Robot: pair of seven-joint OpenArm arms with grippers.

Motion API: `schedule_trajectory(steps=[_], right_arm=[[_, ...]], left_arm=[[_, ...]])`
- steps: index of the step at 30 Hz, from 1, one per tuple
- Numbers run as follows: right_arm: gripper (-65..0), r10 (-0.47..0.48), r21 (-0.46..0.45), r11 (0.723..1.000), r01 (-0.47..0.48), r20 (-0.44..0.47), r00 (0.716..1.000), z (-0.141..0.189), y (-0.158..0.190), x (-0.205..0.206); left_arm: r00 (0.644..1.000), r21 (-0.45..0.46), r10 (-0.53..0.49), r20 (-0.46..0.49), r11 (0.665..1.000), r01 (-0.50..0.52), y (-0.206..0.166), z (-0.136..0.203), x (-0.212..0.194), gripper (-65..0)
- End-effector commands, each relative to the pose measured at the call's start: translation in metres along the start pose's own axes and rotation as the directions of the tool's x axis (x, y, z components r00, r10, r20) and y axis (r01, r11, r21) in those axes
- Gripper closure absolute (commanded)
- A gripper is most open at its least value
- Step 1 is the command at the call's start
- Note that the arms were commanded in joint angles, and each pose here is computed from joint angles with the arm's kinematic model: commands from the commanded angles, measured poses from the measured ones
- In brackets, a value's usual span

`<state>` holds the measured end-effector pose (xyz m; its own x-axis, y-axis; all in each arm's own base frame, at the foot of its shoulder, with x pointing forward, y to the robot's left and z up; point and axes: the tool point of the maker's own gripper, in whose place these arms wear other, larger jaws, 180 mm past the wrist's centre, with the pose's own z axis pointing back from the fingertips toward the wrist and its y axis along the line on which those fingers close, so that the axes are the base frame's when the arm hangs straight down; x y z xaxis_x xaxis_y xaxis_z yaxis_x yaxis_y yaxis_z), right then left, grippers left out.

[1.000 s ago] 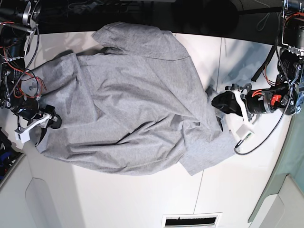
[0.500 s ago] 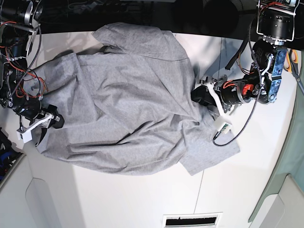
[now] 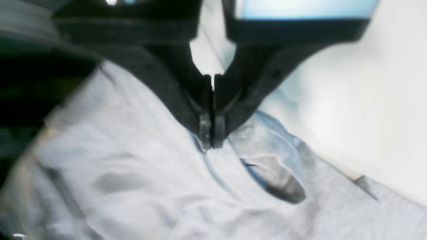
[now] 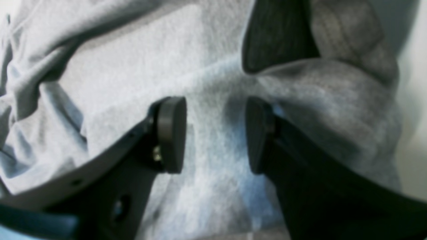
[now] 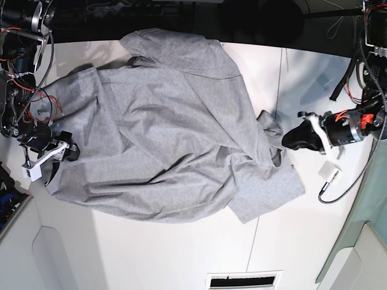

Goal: Layout the t-shirt on the table in an organized manner, then fold the t-shirt properly
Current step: 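Grasp the shirt hem with the left gripper and tug it outward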

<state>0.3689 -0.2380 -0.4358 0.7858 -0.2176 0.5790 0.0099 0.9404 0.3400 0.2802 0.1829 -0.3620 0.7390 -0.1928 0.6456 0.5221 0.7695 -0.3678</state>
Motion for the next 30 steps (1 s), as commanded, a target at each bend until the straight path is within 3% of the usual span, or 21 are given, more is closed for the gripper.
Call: schedule_trajectory(steps=[1, 5, 9, 13, 15, 17, 30], right_arm=[[-28.6, 0.023, 0.001, 1.0, -0.024, 0.072, 0.997, 0.007, 0.0, 0.027], [-28.4, 0.014, -0.009, 1.0, -0.013, 0.07, 0.997, 0.006, -0.002, 0.027], [-28.4, 0.012, -0.008, 1.0, -0.011, 0.057, 0.998, 0.006, -0.002, 0.024], [-28.4, 0.011, -0.005, 1.0, -0.011, 0.052, 0.999, 0.005, 0.0, 0.023], [-28.4, 0.008, 0.002, 1.0, -0.009, 0.04, 0.999, 0.003, 0.003, 0.02], [-28.4, 0.005, 0.006, 1.0, -0.005, 0.035, 0.999, 0.002, 0.004, 0.017], [-28.4, -0.005, 0.019, 1.0, 0.005, 0.024, 1.0, -0.002, 0.01, 0.008]], left_arm=[[0.999, -0.024, -0.032, 0.021, 0.999, 0.032, -0.006, 0.012, 0.008, 0.0], [0.998, -0.076, -0.051, -0.026, 0.996, 0.049, -0.03, 0.023, -0.013, 0.0], [1.0, -0.079, -0.03, 0.001, 0.996, 0.03, -0.041, 0.01, -0.023, 0.0], [0.997, 0.018, -0.04, 0.067, 0.999, 0.039, -0.034, -0.01, -0.013, -25.8], [0.995, 0.1, -0.012, 0.094, 0.995, 0.002, -0.02, -0.019, -0.008, -31.9], [0.994, 0.145, 0.018, 0.109, 0.989, -0.034, -0.008, -0.027, -0.005, -31.8], [0.97, 0.144, 0.186, 0.154, 0.967, -0.208, 0.034, -0.068, 0.011, -31.8]])
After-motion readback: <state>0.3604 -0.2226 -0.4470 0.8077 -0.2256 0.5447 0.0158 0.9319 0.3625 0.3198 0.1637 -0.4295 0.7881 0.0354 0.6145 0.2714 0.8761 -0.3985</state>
